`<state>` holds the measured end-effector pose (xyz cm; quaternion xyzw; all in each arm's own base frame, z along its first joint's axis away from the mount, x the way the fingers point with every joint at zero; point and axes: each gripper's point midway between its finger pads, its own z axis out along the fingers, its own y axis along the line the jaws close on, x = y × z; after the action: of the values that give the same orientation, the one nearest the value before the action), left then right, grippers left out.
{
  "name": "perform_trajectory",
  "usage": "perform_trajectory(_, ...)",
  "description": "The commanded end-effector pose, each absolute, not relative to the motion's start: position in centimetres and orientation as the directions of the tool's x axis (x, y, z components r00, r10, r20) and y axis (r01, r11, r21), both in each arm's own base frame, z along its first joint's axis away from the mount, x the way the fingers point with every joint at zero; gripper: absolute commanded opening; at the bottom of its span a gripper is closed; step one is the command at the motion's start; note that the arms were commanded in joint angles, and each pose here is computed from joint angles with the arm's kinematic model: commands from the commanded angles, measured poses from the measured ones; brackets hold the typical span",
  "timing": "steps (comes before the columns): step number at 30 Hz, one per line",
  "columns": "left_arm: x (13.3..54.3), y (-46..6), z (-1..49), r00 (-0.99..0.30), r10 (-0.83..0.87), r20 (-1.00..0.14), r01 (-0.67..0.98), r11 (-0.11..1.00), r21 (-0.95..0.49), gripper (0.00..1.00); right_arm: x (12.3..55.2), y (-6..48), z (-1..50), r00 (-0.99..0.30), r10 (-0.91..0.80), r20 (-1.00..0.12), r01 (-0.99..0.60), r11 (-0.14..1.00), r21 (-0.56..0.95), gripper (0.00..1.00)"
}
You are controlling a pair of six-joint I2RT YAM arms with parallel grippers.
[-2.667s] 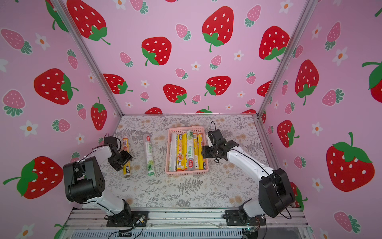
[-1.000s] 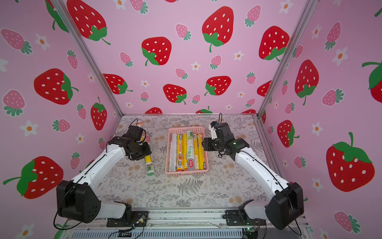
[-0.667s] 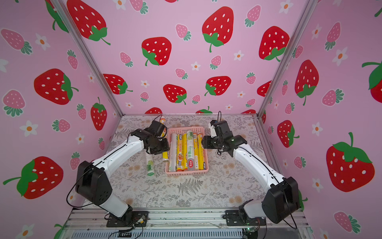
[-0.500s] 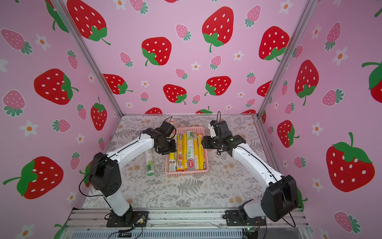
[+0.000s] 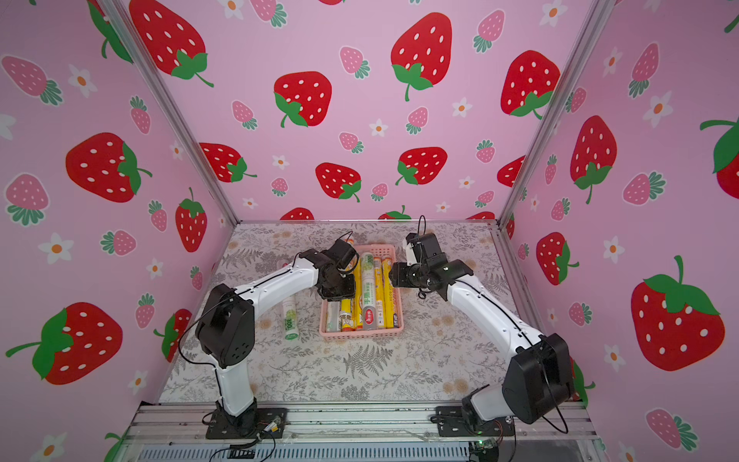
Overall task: Put the plastic wrap into the basket
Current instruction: Place the plastic wrap in the basket.
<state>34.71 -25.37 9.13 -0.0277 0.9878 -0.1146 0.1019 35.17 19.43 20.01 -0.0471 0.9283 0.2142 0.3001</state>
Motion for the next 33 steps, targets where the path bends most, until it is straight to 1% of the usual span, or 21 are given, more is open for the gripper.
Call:
perform_trajectory(1,33.6,-24.9,9.9,-0.977,-0.079,-0.198,-0.036,0.977,-0.211,0.4,35.4,19.6,20.0,-0.817,0.055,-0.574,-0.211,0.898,0.386,0.58)
perform_trajectory(11,30.7,-23.9,9.9,-0.979,-0.042,-0.198,-0.009,0.987,-0.163,0.4,34.7,19.8,20.4,-0.83,0.056,-0.556,-0.215,0.887,0.41,0.58)
perform_trajectory(19,30.3,-24.1,8.9,-0.981,-0.045,-0.187,-0.015,0.987,-0.16,0.41,34.1,19.4,20.0,-0.833,0.057,-0.55,-0.203,0.893,0.401,0.58)
perform_trajectory(25,29.6,-23.7,7.9,-0.982,-0.056,-0.181,-0.032,0.991,-0.131,0.41,34.1,19.4,19.8,-0.834,0.052,-0.55,-0.207,0.894,0.398,0.58)
perform_trajectory(27,29.4,-23.4,7.7,-0.982,-0.06,-0.181,-0.037,0.991,-0.126,0.43,34.2,19.5,19.8,-0.835,0.051,-0.549,-0.207,0.894,0.398,0.58)
perform_trajectory(30,29.2,-23.1,7.7,-0.981,-0.058,-0.184,-0.036,0.992,-0.118,0.5,34.2,19.5,19.5,-0.839,0.049,-0.542,-0.206,0.893,0.4,0.58)
perform_trajectory(33,29.3,-23.2,8.0,-0.98,-0.052,-0.192,-0.028,0.992,-0.125,0.55,34.2,19.6,19.4,-0.84,0.05,-0.54,-0.206,0.892,0.403,0.58)
